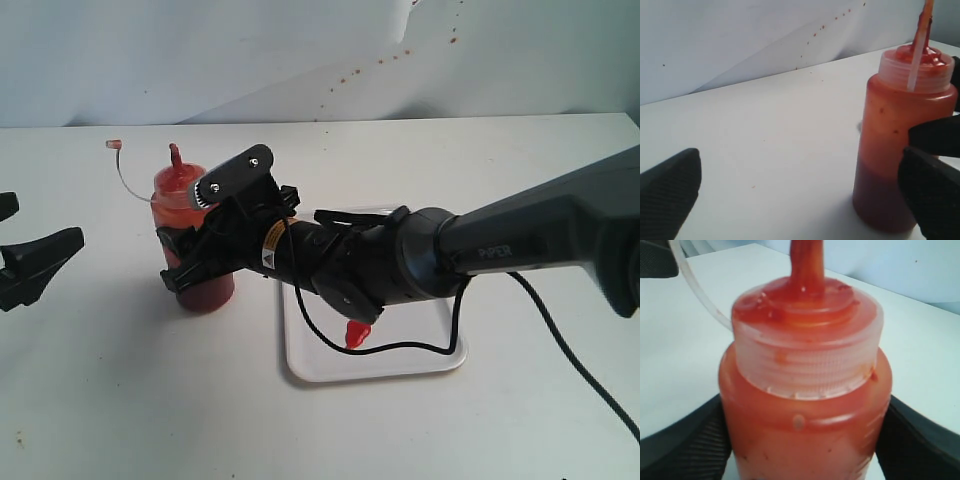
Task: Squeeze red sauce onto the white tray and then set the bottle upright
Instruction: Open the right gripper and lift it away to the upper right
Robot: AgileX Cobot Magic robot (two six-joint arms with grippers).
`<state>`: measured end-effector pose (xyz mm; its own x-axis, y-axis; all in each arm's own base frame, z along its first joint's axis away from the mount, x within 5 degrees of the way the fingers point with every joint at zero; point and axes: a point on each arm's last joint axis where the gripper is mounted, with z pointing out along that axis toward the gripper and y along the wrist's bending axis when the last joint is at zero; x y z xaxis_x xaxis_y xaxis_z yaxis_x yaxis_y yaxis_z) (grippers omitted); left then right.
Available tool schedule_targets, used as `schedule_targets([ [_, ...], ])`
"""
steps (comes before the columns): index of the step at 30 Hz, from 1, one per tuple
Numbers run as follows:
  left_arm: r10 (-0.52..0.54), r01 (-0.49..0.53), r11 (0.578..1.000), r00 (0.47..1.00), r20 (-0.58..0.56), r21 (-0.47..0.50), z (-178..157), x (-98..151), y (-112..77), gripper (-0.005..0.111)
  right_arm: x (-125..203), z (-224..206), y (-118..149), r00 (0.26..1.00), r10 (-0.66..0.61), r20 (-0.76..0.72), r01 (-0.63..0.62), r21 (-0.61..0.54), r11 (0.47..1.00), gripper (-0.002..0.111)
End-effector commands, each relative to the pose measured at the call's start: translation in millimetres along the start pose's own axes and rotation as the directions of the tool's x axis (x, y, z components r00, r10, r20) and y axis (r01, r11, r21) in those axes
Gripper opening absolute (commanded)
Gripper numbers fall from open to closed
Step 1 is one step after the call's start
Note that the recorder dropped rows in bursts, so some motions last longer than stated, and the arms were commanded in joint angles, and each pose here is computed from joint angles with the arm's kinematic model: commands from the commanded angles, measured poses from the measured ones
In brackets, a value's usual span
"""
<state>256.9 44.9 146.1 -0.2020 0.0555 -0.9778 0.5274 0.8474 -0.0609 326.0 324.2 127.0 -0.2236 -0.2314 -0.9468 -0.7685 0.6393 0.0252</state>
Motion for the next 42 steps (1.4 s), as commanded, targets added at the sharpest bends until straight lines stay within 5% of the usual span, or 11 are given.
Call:
schedule_targets([
  [1, 0.018, -0.018, 1.000, 1.000, 0.017, 0.012, -1.8, -2.2, -2.4, 0.105, 16.7, -0.6, -2.8, 0.993, 0.013, -0.117, -0.010, 0.025, 1.000, 0.037],
  [5, 0.018, -0.018, 1.000, 1.000, 0.017, 0.012, -1.8, -2.2, -2.4, 0.105, 16.8, -0.6, -2.3, 0.992, -0.043, -0.119, 0.045, 0.013, 0.999, 0.092],
  [7, 0.018, -0.018, 1.000, 1.000, 0.017, 0.012, -1.8, -2.2, -2.4, 0.105, 16.8, -0.6, -2.3, 0.992, -0.051, -0.119, 0.053, 0.012, 0.999, 0.105],
  [20, 0.019, -0.019, 1.000, 1.000, 0.016, 0.013, -1.8, -2.1, -2.6, 0.105, 14.9, -3.5, -0.6, 0.981, -0.116, -0.158, 0.115, -0.017, 0.993, 0.105],
  [27, 0.019, -0.020, 1.000, 1.000, 0.015, 0.015, -1.8, -2.0, -2.7, 0.105, 0.5, -13.1, -1.5, 0.977, -0.046, -0.207, 0.051, 0.016, 0.999, 0.105],
  [32, 0.025, -0.025, 0.999, 1.000, 0.010, 0.028, -1.8, -1.5, -3.9, 0.105, -0.8, -15.1, 15.1, 0.961, -0.137, -0.240, 0.128, -0.053, 0.990, 0.105],
  [42, 0.021, -0.021, 0.999, 1.000, 0.010, 0.028, -1.8, -1.5, -3.9, 0.105, -1.8, -31.2, 33.7, 0.879, -0.179, -0.443, 0.184, -0.032, 0.982, 0.102],
])
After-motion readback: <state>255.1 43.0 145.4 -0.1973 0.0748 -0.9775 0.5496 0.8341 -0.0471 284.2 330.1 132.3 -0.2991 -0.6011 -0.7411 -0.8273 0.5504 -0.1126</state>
